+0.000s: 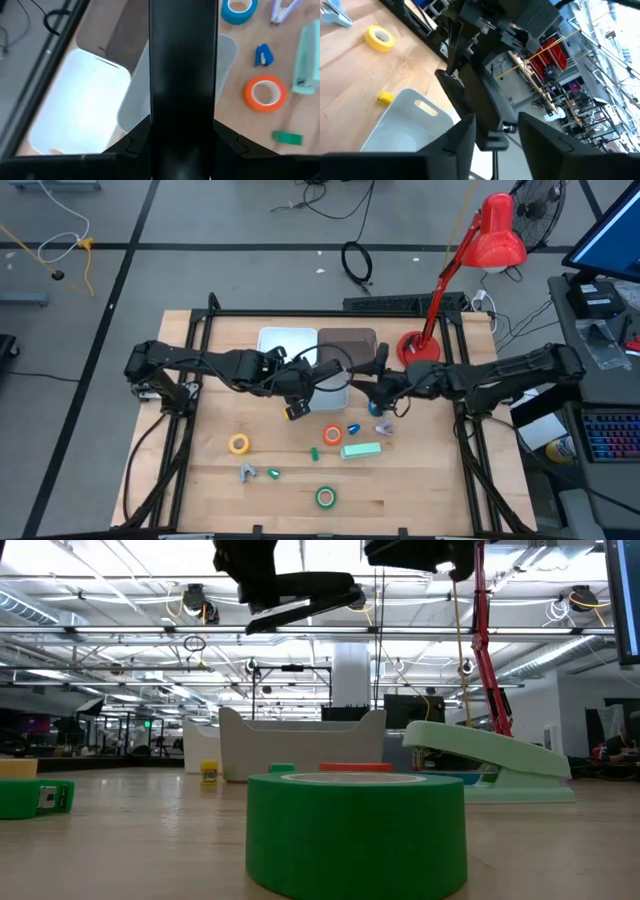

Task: Pick and place Stapler, Stapler remover, tape
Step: Put the black stapler into the black bin

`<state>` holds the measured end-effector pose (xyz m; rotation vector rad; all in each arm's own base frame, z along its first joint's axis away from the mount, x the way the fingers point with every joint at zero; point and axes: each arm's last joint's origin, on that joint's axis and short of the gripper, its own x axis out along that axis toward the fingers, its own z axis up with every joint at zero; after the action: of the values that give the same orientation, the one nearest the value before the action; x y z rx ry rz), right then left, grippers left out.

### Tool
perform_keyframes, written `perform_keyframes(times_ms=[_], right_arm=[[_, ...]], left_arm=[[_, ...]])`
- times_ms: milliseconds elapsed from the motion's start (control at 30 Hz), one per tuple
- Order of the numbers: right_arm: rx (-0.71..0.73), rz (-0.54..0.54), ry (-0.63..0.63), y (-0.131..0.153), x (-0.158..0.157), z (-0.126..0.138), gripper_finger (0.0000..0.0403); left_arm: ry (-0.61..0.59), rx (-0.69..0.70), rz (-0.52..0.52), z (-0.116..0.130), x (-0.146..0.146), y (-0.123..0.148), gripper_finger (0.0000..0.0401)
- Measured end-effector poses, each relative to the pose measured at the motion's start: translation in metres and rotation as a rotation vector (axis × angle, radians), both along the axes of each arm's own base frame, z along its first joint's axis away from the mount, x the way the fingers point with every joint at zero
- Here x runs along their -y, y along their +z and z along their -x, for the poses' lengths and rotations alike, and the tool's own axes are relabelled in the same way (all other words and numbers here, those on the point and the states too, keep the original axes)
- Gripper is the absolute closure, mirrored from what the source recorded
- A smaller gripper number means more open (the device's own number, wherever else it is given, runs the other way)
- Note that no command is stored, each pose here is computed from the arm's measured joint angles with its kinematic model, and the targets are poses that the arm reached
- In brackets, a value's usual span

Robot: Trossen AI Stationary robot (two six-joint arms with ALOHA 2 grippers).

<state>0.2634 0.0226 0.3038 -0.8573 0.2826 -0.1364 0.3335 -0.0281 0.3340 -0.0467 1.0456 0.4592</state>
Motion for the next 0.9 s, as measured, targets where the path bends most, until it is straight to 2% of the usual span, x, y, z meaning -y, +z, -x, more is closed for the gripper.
perform_keyframes(times_ms=[167, 367, 700, 900], right_arm=[[-0.049, 0.052, -0.055, 0.011, -0.001, -0.018, 0.0202], [-0.104, 0.037, -0.060, 0.018, -0.003, -0.037, 0.0166], [-0.135, 0.040, -0.079, 0.011, 0.002, -0.048, 0.0155], [-0.068, -0.052, -0.131, 0.016, 0.016, -0.049, 0.0155]], left_arm=[[-0.026, -0.023, -0.057, 0.000, -0.005, 0.000, 0.0271], [-0.058, -0.055, -0.113, 0.001, -0.009, 0.000, 0.0271], [-0.075, -0.069, -0.172, 0.002, -0.006, 0.001, 0.0271], [-0.117, -0.088, -0.261, 0.003, 0.002, 0.002, 0.0271]])
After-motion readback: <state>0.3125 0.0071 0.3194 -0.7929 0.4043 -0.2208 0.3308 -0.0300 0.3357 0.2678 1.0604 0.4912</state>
